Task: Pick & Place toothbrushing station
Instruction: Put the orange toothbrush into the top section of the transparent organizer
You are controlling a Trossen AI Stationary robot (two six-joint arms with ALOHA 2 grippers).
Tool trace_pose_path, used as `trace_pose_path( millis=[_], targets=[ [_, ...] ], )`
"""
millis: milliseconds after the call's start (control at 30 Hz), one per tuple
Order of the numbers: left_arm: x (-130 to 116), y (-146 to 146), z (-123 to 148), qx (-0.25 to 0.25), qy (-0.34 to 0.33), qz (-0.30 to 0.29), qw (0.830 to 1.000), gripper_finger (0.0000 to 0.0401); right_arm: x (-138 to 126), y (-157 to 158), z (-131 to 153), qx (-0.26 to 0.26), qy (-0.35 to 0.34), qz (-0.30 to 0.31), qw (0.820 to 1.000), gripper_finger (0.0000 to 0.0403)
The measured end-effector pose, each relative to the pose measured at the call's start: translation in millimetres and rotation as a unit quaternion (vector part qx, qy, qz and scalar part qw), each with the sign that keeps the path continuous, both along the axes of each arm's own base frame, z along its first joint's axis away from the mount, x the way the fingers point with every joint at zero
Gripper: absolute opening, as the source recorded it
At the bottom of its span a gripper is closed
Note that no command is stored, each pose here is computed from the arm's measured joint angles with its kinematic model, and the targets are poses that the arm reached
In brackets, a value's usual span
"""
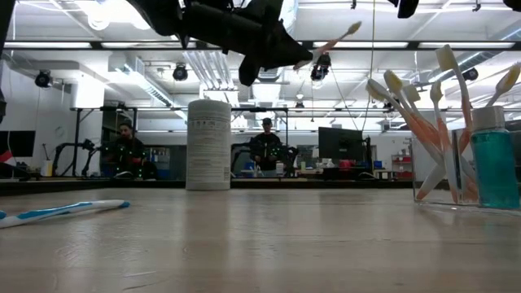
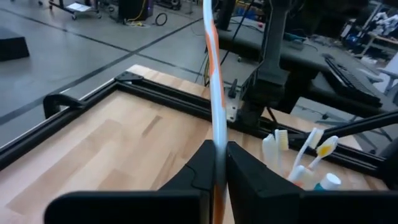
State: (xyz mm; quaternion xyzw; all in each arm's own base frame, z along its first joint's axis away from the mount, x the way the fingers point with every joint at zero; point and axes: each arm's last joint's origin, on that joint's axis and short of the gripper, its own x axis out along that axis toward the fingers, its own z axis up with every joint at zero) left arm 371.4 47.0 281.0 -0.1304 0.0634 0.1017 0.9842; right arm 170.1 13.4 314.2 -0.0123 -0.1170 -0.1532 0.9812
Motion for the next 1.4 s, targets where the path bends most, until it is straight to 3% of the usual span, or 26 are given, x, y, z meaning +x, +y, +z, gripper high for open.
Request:
trace_pose_path(
  millis=[367, 533, 800, 967, 1400],
  targets=[
    [-2.3, -3.1, 0.0, 0.016, -0.054, -0.050, 0.997, 0.0023, -0.4, -0.8, 0.6, -0.008, 0.001, -0.015, 1.000, 0.0226],
    [-10.1, -4.9, -16.4, 0.011, -0.073, -0.064, 0.995, 0.0023, -0.8, -0.8, 1.7, -0.019, -0.001, -0.019, 1.000, 0.0226],
    [-34.2, -9.7, -34.5, -0.006, -0.186, -0.096, 0.978, 0.0023, -0.8, -0.8, 1.9, -0.020, -0.002, -0.019, 1.000, 0.0226],
    [-42.4, -11.1, -43.1, -0.023, -0.198, -0.107, 0.974, 0.0023, -0.8, -0.7, 1.8, -0.013, -0.004, -0.016, 1.000, 0.0226],
    [-27.6, -10.7, -19.9, -0.004, -0.203, -0.130, 0.971, 0.0023, 1.1, 1.1, -1.3, 0.007, 0.002, 0.019, 1.000, 0.0226]
  ],
)
